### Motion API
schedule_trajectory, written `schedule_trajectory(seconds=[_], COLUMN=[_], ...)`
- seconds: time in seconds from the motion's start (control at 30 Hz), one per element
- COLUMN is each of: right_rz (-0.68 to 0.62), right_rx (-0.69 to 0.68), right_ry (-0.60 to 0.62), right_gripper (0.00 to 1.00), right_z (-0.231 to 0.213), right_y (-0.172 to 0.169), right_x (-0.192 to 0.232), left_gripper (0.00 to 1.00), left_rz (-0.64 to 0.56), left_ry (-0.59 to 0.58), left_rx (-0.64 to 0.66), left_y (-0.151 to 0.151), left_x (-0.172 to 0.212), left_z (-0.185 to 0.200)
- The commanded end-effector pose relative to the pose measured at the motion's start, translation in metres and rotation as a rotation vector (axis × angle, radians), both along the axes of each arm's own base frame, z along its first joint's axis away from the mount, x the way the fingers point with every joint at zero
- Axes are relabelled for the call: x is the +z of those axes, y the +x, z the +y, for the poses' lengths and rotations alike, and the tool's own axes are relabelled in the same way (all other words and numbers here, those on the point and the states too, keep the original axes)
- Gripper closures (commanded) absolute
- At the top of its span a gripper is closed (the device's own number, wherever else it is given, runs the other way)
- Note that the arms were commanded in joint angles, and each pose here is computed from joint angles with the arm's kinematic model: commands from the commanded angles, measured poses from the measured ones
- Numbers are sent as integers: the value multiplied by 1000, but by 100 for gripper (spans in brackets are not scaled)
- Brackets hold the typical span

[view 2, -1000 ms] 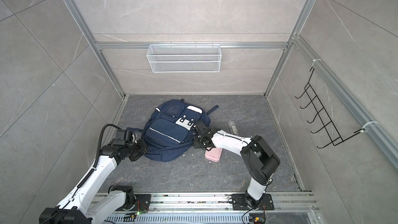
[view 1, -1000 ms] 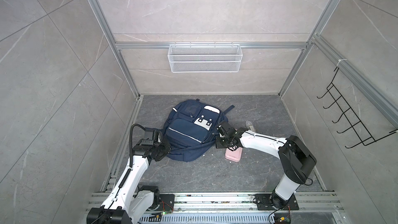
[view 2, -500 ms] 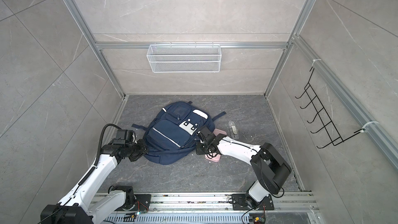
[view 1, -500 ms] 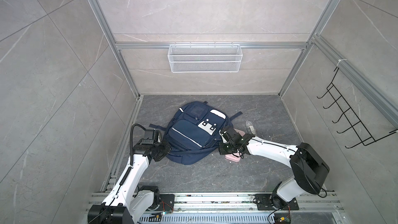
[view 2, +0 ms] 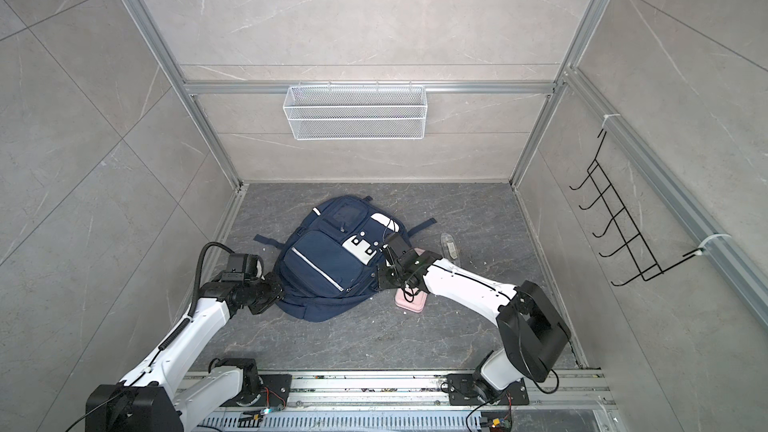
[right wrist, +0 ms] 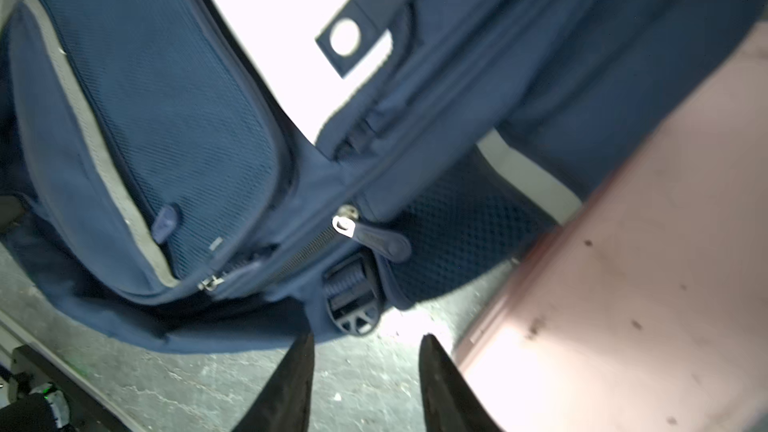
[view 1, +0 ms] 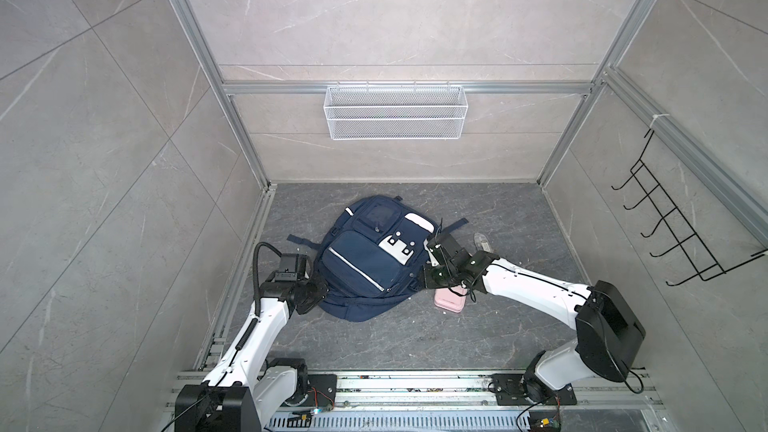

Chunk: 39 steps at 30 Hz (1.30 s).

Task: Pack the student bag

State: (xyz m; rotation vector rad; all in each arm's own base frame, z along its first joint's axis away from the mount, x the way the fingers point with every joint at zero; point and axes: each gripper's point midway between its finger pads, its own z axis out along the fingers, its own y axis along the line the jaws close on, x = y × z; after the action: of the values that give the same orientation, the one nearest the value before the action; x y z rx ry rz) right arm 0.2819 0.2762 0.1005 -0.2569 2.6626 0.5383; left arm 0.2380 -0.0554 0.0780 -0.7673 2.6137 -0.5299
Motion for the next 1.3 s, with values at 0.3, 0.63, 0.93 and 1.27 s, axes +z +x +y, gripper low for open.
schedule_trajectory(seconds=[0.3, 0.63, 0.93, 1.27], right_rz=[-7, 11, -6, -28], right_rx=[70, 181, 267, 255], right_ry=[-157, -206, -185, -276], right_gripper=[47, 47, 56, 71], right_z=[8, 10, 30, 22], right_y=[26, 15, -5, -7], right_x=[-30, -47, -38, -42], left_gripper=[100, 100, 100, 100], left_rz=[3, 4, 3, 6], left_ry=[-12, -12, -3, -10], left_rx=[11, 13, 14, 12], left_y=[-10, -8, -7, -6], left_x=[-11, -12, -11, -12], left_z=[1, 1, 2, 1])
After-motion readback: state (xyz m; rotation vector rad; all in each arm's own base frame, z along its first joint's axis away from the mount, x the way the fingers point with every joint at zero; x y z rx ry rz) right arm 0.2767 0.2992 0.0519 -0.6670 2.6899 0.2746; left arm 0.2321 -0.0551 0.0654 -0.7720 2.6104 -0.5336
